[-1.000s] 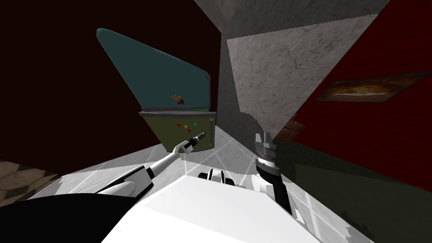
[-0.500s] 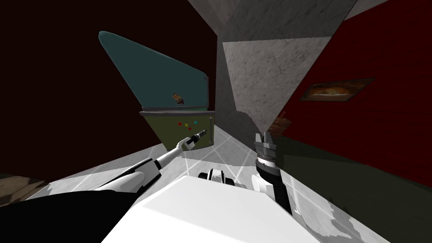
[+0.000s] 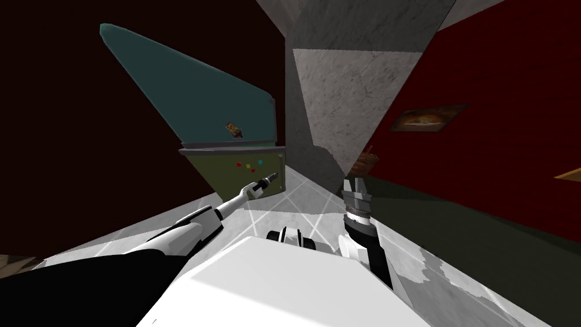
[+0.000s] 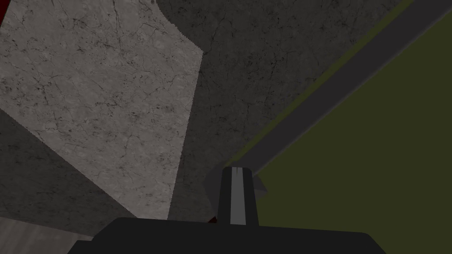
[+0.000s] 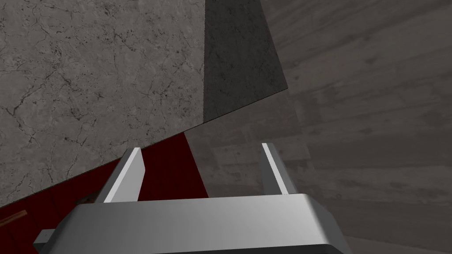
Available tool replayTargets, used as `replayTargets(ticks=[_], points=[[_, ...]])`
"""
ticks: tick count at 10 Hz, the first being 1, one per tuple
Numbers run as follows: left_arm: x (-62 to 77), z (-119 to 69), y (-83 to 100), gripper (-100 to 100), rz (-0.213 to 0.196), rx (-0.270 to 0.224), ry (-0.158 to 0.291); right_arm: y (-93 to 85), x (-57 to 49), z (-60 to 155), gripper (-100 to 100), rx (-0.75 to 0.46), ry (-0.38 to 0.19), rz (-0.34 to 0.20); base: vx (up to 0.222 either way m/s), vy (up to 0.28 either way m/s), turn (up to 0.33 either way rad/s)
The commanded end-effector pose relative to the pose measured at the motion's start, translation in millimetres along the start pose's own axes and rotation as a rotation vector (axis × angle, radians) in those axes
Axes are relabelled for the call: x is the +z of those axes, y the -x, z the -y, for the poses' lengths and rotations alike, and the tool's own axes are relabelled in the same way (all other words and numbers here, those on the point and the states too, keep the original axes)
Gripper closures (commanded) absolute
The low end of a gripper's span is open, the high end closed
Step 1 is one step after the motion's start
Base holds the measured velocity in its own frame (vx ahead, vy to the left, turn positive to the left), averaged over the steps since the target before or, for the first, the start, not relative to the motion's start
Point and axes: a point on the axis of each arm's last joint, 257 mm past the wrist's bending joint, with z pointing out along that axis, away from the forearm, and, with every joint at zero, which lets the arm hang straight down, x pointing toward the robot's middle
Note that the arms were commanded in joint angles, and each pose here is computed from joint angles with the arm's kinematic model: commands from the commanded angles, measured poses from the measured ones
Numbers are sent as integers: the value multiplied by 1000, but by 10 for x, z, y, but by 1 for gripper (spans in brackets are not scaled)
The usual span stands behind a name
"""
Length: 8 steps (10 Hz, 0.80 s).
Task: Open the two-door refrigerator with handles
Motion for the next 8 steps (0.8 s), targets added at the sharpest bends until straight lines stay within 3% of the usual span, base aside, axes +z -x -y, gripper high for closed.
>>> replayTargets(ticks=[1,2,4,5,6,7,8], points=[[23,-221,112,100,10,16,44,0,-1,0,0,0,0,0,-34,21,9],[148,-62,145,100,13,-6,5,1,-1,0,0,0,0,0,-263,26,-369],[254,-50,334,100,33,14,9,0,0,0,0,0,0,0,-283,29,-132],[295,-124,450,100,46,27,28,0,-1,0,0,0,0,0,-60,-10,46],[254,-283,449,100,45,29,61,1,-1,0,0,0,0,0,13,-14,13],[250,-296,448,100,44,29,64,1,-2,0,0,0,0,0,31,-11,-1],[356,-208,517,100,52,13,42,1,-2,0,0,0,0,0,-243,-38,-390]])
